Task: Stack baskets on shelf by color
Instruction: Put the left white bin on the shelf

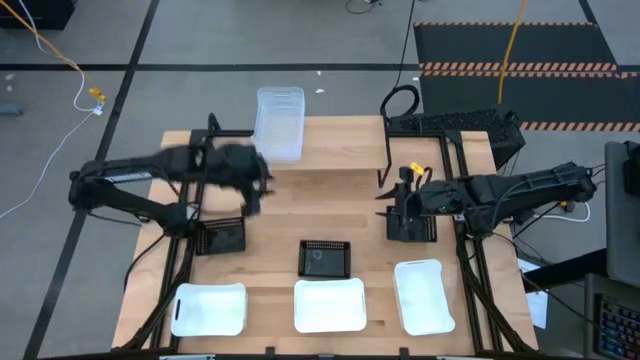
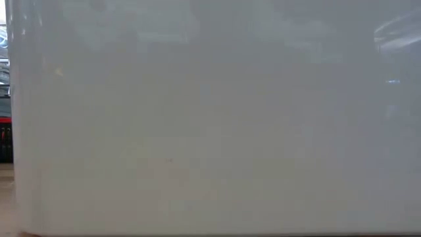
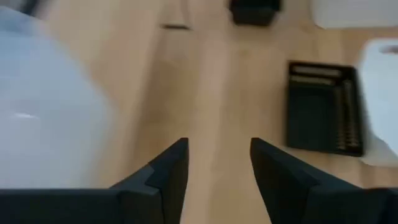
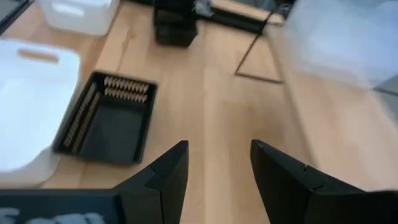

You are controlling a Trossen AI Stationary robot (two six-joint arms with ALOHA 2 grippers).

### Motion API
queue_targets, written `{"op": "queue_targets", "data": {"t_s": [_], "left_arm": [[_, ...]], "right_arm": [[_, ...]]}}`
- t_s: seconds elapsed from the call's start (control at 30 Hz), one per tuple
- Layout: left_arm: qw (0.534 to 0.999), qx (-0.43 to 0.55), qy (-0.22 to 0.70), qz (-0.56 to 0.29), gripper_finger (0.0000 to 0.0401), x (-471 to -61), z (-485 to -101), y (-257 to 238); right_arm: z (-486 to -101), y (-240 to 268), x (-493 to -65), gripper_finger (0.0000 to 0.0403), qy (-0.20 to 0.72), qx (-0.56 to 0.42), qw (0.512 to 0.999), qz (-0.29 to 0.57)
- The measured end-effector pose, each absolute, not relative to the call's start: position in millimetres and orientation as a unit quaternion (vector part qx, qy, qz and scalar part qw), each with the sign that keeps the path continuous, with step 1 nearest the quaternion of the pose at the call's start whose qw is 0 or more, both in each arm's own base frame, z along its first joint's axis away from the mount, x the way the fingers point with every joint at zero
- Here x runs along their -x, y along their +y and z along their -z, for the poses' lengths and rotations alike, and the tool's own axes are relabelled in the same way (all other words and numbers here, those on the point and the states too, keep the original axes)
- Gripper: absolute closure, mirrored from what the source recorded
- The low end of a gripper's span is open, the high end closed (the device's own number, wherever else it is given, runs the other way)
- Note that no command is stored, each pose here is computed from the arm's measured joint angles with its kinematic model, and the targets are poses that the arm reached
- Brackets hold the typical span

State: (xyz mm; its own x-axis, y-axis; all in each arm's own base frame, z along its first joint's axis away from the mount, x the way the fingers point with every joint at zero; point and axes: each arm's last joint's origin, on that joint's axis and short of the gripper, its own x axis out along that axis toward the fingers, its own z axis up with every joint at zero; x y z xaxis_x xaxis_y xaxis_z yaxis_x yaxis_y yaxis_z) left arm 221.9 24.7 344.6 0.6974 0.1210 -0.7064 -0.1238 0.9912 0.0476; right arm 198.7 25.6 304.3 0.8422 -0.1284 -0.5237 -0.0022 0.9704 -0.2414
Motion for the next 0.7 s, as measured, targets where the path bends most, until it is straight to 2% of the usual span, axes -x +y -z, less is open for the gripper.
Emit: {"op": "queue_targets", "data": {"t_s": [0.2,0.3,0.37,0.53,0.7], "left_arm": [[0.946,0.019,0.323,0.029,0.0269,-246.8,-294.5,-41.9],[0.949,0.042,0.313,0.017,0.0276,-250.0,-283.0,-72.2],[0.94,0.105,0.323,-0.02,0.0277,-248.4,-277.9,-87.7],[0.886,0.287,0.362,-0.049,0.0277,-241.2,-273.5,-126.0],[0.786,0.442,0.423,-0.091,0.0277,-237.2,-274.1,-156.5]], "right_arm": [[-274.9,26.9,-199.7,0.0234,0.283,0.126,0.951,0.01],[-276.0,27.0,-200.4,0.0234,0.276,0.126,0.953,0.01],[-278.4,26.9,-200.0,0.0234,0.266,0.124,0.956,0.011],[-282.1,26.8,-200.1,0.0234,0.249,0.121,0.961,0.014],[-283.4,27.1,-201.6,0.0234,0.241,0.104,0.965,0.018]]}}
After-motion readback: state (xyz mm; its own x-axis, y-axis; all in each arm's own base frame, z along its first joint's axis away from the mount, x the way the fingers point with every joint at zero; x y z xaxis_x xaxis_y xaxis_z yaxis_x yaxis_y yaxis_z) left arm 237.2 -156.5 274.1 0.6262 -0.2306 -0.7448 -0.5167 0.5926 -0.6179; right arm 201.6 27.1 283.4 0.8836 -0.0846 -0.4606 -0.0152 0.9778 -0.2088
